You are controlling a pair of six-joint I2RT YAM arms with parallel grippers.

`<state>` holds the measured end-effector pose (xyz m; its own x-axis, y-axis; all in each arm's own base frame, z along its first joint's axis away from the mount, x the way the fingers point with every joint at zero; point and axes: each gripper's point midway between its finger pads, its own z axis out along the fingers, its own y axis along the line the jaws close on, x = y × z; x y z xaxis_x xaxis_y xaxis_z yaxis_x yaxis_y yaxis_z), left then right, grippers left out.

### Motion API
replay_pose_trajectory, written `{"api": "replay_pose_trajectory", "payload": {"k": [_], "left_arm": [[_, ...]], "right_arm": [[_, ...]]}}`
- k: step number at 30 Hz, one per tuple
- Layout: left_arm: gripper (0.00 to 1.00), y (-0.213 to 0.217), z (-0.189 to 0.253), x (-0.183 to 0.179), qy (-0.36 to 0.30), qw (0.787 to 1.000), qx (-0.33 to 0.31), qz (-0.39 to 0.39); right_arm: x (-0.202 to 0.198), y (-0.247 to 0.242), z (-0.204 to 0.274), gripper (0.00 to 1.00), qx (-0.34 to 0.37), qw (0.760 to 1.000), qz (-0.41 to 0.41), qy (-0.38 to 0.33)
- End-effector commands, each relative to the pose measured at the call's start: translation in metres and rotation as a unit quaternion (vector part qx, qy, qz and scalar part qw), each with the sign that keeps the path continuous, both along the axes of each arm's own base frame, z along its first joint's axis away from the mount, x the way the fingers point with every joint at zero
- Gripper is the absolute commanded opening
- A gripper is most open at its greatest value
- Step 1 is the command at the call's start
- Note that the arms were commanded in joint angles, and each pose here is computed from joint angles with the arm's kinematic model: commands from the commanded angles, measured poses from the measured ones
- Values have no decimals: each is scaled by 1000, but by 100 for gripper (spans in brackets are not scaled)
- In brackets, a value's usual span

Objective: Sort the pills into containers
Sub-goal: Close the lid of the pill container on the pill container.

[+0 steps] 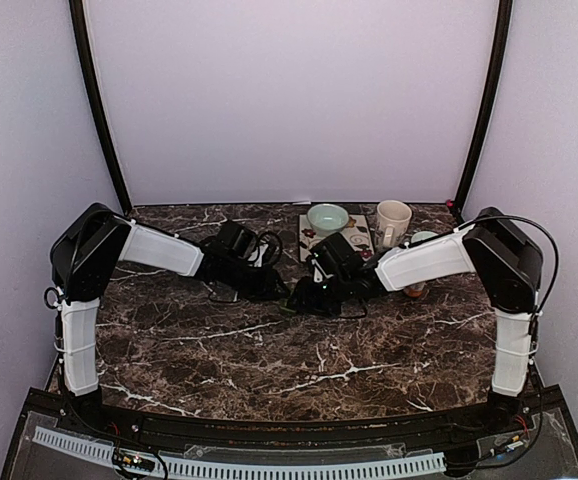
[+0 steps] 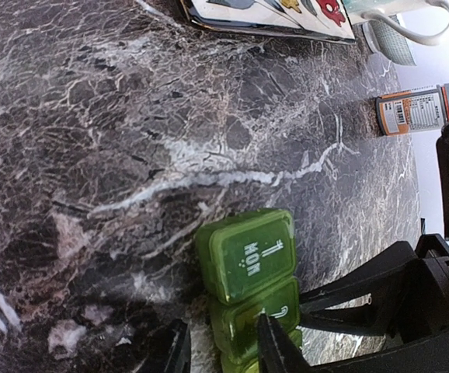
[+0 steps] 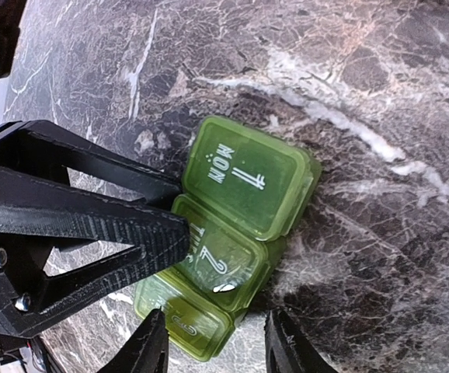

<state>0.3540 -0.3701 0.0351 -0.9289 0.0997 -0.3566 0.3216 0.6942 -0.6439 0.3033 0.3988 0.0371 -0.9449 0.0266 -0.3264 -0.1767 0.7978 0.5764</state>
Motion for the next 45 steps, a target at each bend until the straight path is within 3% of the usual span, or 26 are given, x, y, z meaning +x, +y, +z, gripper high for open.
{"api": "replay_pose_trajectory", "payload": {"k": [1,18,30,45], "left_arm": [[30,3,-11,-9,12,1000,23,-10],[29,3,-10,-16,12,1000,16,-13],[25,10,-12,-24,11,1000,16,-11],[34,16,9,-19,-11,1000,7,7]], "right_arm": [[3,16,6,44,25,1000,0,-2],[-5,18,-21,43,13,999,-23,35],[-12,17,-54,37,12,995,-57,75],[-3,-14,-42,38,-35,995,-81,36]]}}
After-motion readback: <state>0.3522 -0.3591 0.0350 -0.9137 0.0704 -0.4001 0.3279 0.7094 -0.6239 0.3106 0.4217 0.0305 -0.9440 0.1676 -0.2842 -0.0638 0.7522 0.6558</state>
